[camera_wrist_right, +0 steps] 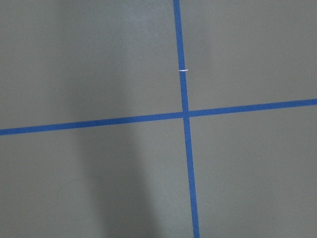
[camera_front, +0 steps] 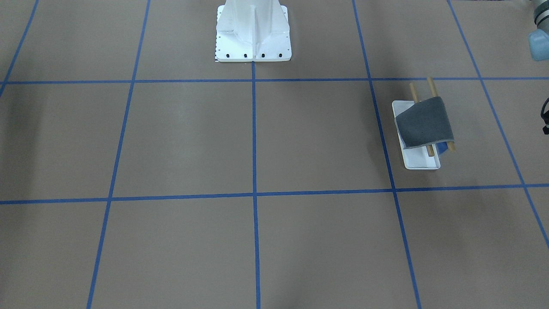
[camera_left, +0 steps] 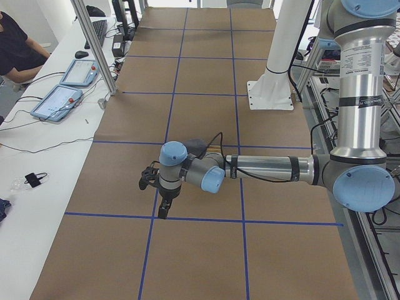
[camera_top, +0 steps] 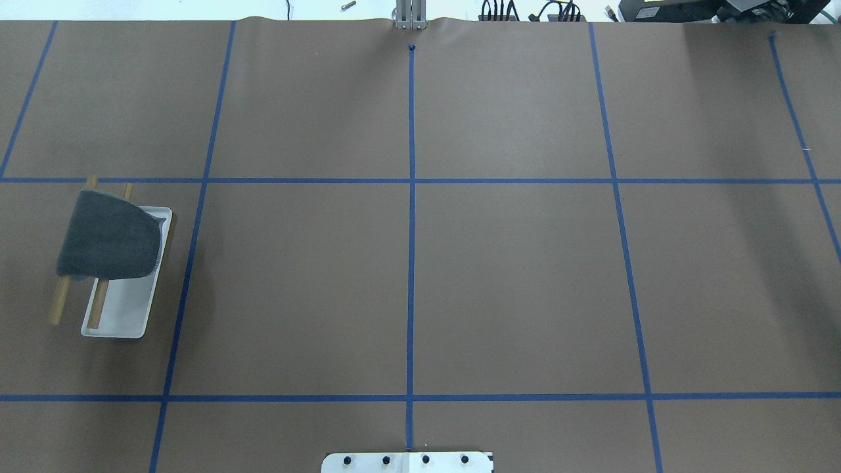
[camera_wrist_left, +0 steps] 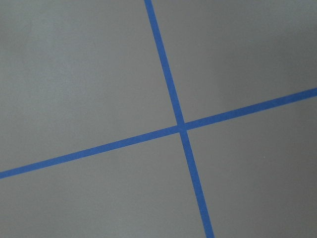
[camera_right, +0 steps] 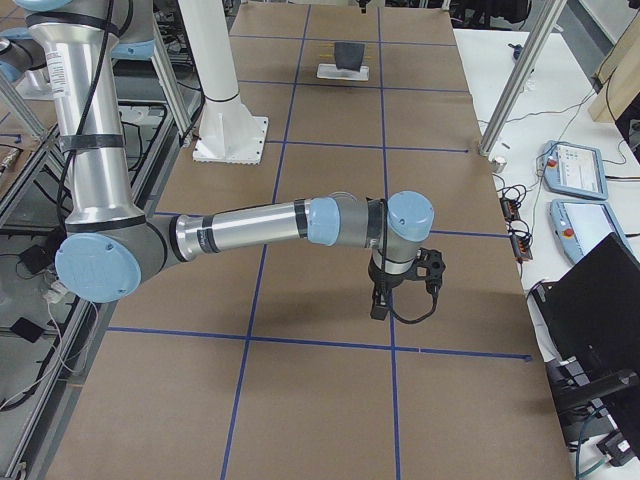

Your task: Hang towel on rack

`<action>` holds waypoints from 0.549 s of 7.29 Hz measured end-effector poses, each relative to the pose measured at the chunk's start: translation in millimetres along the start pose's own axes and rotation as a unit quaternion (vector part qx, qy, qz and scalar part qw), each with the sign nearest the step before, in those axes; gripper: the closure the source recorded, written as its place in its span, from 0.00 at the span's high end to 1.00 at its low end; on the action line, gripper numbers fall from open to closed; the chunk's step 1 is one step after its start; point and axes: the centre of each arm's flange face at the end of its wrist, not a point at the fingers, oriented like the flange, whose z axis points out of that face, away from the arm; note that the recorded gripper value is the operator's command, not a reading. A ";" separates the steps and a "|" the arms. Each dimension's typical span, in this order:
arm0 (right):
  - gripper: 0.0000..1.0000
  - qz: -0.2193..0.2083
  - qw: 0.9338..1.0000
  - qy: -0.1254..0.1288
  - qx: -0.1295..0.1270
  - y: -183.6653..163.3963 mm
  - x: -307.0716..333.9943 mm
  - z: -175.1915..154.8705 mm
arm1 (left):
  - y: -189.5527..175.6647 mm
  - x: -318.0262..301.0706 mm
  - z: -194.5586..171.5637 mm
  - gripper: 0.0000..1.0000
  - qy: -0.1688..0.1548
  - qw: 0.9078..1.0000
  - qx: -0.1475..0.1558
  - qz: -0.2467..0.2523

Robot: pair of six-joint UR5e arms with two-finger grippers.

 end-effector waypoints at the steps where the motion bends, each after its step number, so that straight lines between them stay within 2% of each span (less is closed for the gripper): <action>1: 1.00 -0.003 1.000 0.001 -0.001 6.9 5.0 8.7 | 4.0 -3.1 -3.1 0.98 0.016 1.000 -0.003 -0.013; 3: 1.00 -0.007 1.000 0.001 0.000 12.5 8.1 14.7 | 2.5 -13.8 -33.6 0.98 0.053 0.997 -0.007 -0.053; 4: 1.00 -0.009 1.000 0.000 0.003 12.4 5.8 13.0 | -1.6 -7.3 -59.0 0.98 0.061 0.996 -0.009 -0.068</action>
